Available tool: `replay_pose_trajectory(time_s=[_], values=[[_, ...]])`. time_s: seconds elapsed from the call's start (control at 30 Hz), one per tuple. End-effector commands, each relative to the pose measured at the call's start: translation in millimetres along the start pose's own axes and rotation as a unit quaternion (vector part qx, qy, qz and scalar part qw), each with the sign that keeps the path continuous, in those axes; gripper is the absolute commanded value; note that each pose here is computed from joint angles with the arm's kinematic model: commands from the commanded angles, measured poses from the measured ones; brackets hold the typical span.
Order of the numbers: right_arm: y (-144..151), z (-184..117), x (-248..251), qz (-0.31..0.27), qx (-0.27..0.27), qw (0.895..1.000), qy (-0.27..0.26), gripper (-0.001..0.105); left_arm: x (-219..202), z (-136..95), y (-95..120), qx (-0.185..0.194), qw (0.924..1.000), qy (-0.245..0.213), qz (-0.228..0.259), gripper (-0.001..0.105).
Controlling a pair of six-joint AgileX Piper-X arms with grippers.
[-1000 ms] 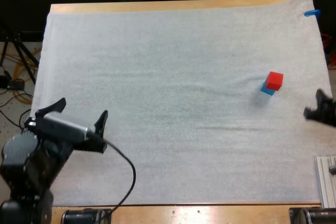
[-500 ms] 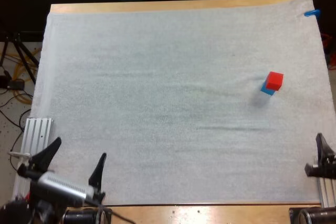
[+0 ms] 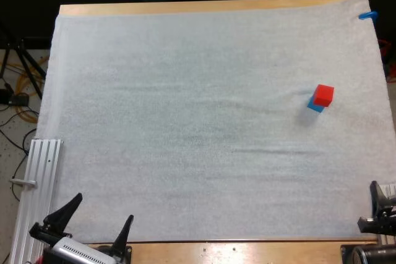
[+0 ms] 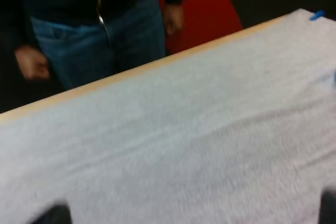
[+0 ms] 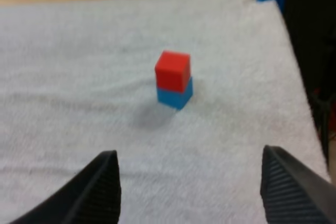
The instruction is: Stack red cube on blue cube
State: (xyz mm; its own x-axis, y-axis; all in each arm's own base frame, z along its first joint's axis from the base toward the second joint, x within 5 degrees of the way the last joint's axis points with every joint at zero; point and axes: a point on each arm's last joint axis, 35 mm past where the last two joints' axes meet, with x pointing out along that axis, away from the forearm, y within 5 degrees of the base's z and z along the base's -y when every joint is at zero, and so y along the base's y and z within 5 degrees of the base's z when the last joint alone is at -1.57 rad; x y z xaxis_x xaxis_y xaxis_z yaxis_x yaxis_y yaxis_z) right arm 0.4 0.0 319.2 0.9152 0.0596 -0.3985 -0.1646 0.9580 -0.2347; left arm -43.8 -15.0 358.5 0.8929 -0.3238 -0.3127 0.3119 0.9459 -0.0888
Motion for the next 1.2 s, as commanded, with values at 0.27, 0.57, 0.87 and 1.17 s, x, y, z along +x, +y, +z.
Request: replay_pose_trajectory(time_s=[0.27, 0.57, 0.87, 1.17], values=[[2, -2, 4, 0.018, -0.01, 1.0, 0.009, 0.057, 4, -13, 1, -0.019, 0.9975, 0.067, -0.009, 0.087], [-1, 10, 4, 0.005, -0.046, 0.998, -0.046, 0.057, 24, -11, 10, -0.041, 0.9984, 0.036, 0.014, 0.087], [-1, 8, 15, 0.004, -0.065, 0.996, -0.057, 0.057, 43, -12, 22, -0.088, 0.9927, 0.001, 0.083, 0.087], [5, -11, 39, 0.025, -0.064, 0.997, -0.02, 0.057, 62, -26, 34, -0.114, 0.9835, 0.017, 0.139, 0.087]])
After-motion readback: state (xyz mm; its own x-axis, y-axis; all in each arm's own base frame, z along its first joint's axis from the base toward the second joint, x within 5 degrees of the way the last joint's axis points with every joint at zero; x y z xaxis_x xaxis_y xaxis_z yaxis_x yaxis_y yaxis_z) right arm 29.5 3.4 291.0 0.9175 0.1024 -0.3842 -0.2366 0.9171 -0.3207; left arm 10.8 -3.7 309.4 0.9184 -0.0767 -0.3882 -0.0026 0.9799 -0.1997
